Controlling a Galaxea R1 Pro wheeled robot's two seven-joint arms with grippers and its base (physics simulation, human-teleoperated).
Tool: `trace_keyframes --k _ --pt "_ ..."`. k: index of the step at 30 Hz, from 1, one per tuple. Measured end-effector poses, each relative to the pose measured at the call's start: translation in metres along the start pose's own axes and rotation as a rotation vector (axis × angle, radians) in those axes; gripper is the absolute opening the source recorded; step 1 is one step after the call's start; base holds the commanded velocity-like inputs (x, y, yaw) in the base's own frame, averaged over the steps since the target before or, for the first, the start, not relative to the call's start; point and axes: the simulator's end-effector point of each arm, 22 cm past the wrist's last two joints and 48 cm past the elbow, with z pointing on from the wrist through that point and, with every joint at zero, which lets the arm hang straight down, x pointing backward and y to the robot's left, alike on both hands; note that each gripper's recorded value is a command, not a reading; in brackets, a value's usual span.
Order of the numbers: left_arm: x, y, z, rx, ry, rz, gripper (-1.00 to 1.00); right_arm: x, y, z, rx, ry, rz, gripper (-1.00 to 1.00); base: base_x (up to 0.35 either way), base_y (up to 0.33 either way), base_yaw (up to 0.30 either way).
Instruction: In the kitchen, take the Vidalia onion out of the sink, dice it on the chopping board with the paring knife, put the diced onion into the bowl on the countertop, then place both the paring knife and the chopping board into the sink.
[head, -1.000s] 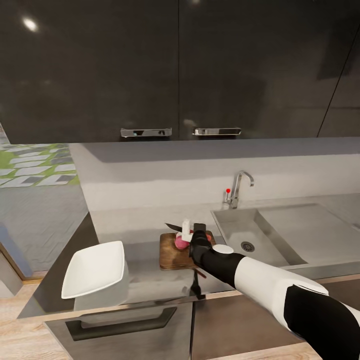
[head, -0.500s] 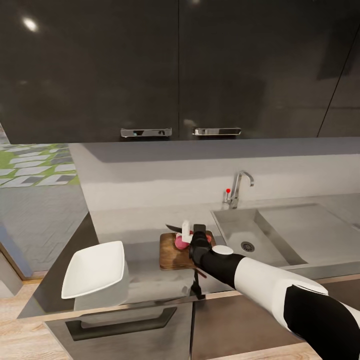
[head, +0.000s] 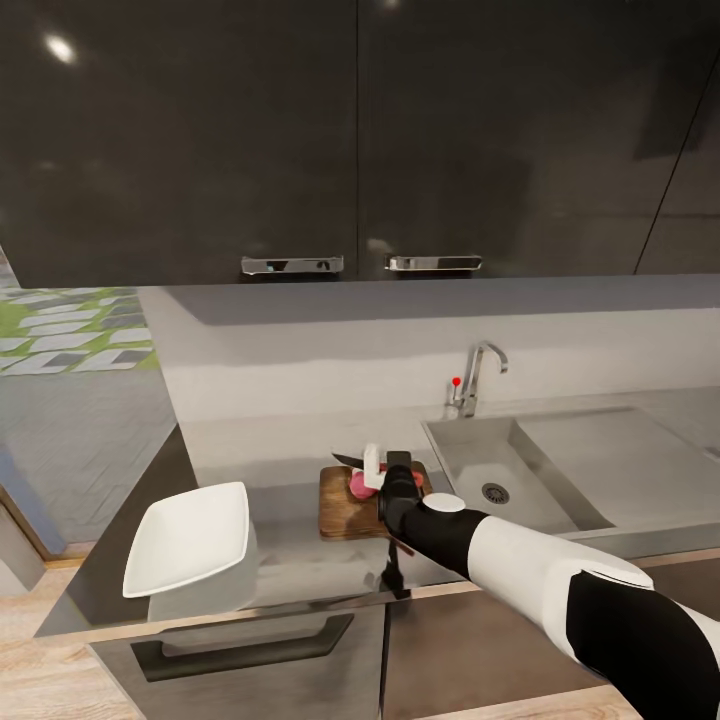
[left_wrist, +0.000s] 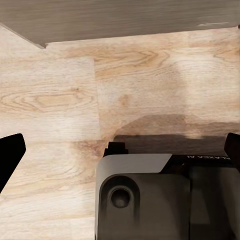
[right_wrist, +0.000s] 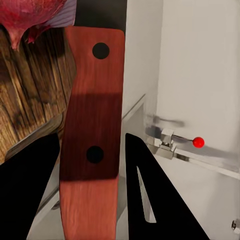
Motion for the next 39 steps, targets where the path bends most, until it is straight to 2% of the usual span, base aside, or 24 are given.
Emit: trace_keyframes --k 8,9,11,15,39 --pt "0.000 0.000 0.000 0.000 0.000 0.000 1.00 0.000 0.003 0.000 -0.015 0.000 -0.002 -1.00 0.000 0.000 0.000" --pt "0.000 0.001 0.000 -0.001 0.000 0.000 1.00 -0.002 0.011 -0.001 -0.042 -0.002 -0.012 -1.00 0.000 0.000 0.000" --pt "0.000 0.001 0.000 -0.002 0.000 0.000 1.00 -0.003 0.018 -0.002 -0.045 -0.004 -0.056 -1.00 0.000 0.000 0.000" --pt "0.000 0.001 0.000 -0.002 0.000 0.000 1.00 -0.003 0.020 -0.002 -0.045 -0.005 -0.067 -1.00 0.000 0.000 0.000" --pt "0.000 0.001 0.000 -0.002 0.000 0.000 1.00 -0.012 0.012 -0.005 -0.021 -0.024 -0.064 -1.00 0.000 0.000 0.000"
